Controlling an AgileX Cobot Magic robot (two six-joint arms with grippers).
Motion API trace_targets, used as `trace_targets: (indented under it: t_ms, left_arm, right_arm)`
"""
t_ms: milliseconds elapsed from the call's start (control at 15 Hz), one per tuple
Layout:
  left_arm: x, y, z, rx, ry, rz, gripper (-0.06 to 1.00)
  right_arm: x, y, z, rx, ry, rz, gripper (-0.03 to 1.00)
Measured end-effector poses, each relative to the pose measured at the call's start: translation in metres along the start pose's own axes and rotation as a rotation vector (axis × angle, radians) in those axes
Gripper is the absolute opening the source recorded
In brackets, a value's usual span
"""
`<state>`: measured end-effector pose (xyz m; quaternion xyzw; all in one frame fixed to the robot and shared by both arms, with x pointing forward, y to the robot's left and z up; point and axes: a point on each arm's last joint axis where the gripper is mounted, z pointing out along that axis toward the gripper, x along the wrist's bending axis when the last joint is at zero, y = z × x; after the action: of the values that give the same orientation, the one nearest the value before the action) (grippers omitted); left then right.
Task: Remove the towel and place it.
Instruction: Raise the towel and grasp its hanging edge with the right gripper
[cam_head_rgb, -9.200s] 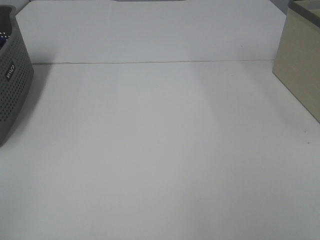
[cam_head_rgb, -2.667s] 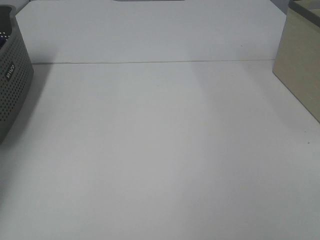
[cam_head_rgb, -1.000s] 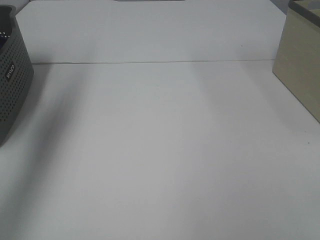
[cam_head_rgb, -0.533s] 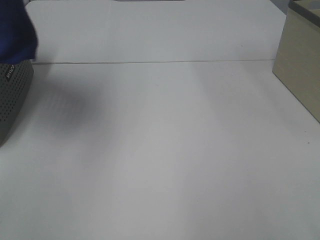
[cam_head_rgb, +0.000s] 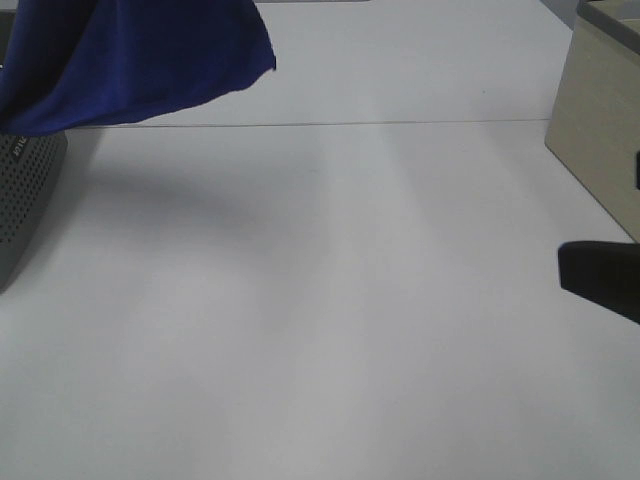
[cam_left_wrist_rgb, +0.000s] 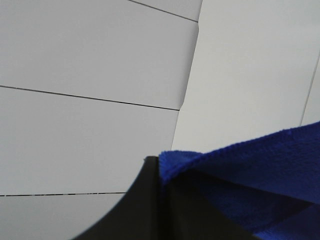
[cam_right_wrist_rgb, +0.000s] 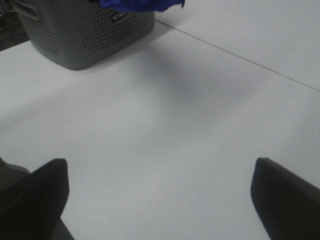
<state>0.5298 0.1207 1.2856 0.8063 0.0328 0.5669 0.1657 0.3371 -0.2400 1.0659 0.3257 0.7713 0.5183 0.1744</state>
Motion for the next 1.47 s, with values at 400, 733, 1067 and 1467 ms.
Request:
trace_targets:
  t_ms: [400,733,1067,1467]
  left_arm:
    - [-0.025,0.031,-0.003,-0.068,-0.101,0.023,0.00]
    - [-0.037,0.043,-0.010,-0.092,-0.170,0.022,0.00]
    - [-0.040,0.046,-0.011,-0.128,-0.215,-0.020,0.00]
    - [-0.043,0.049,-0.012,-0.152,-0.243,-0.046,0.00]
  right_arm:
    - [-0.051,0.009,0.057,-0.201,0.176,0.023,0.95]
    - [-0.092,0.000,0.106,-0.269,0.383,0.077,0.95]
    - [-0.098,0.026,0.163,-0.226,0.482,0.043,0.95]
    - [-0.073,0.051,0.226,-0.180,0.608,0.005,0.95]
